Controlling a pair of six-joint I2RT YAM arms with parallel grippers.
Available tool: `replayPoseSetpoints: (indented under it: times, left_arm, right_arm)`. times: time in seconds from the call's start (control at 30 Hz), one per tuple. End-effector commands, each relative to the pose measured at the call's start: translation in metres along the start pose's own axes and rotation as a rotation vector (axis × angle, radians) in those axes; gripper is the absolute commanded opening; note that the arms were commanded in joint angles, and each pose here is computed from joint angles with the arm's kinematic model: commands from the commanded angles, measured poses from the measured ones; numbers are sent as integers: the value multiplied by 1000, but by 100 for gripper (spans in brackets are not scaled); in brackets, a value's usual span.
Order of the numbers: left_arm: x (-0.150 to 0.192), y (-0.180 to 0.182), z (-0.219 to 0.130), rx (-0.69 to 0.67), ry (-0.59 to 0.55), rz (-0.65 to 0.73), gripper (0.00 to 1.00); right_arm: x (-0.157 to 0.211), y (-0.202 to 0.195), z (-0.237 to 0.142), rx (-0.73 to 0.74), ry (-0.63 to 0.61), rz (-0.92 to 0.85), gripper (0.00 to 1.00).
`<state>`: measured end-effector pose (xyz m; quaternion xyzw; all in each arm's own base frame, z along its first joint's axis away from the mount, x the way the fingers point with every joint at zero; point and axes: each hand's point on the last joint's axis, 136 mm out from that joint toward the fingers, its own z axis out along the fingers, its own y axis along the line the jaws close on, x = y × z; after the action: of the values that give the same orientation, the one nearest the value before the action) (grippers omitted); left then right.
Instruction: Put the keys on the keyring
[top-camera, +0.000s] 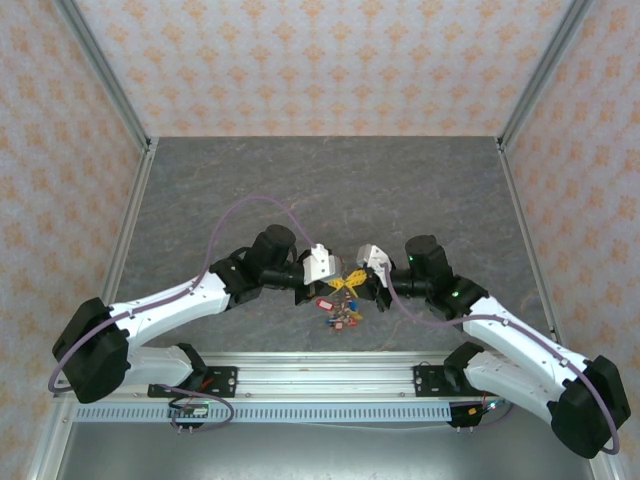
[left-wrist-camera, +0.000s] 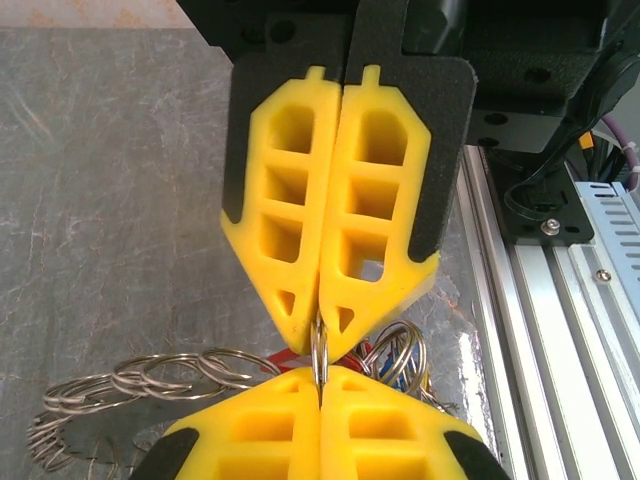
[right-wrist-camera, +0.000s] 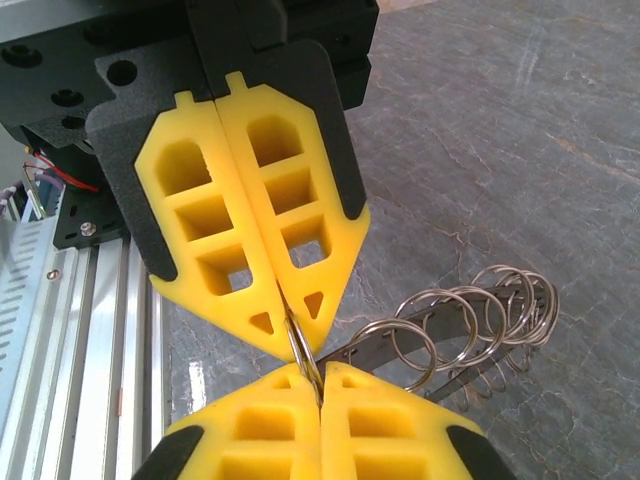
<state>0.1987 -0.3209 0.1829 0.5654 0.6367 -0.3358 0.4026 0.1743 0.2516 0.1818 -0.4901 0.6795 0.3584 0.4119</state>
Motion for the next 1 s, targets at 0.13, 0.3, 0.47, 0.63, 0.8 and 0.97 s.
replayPoseSetpoints:
  times: [0.13, 0.3, 0.47, 0.63, 0.8, 0.97]
  left_arm:
    - [-10, -1, -4, 9, 36, 84, 12]
    - [2, -1, 2, 26, 137, 115, 15]
    - [5, -1, 5, 47, 170, 120, 15]
    - [10, 0, 5, 47, 199, 130, 12]
    - [12, 0, 5, 46, 205, 131, 0]
    - [2, 0, 4, 26, 136, 114, 0]
  right_arm:
    - [-16, -2, -6, -8, 22, -32, 0]
    - [-26, 1, -5, -34, 40, -65, 0]
    - [-36, 2, -5, -43, 28, -89, 0]
    - [-43, 5, -6, -54, 19, -105, 0]
    - [-44, 7, -7, -54, 12, -113, 1]
    - [-25, 2, -6, -14, 51, -88, 8]
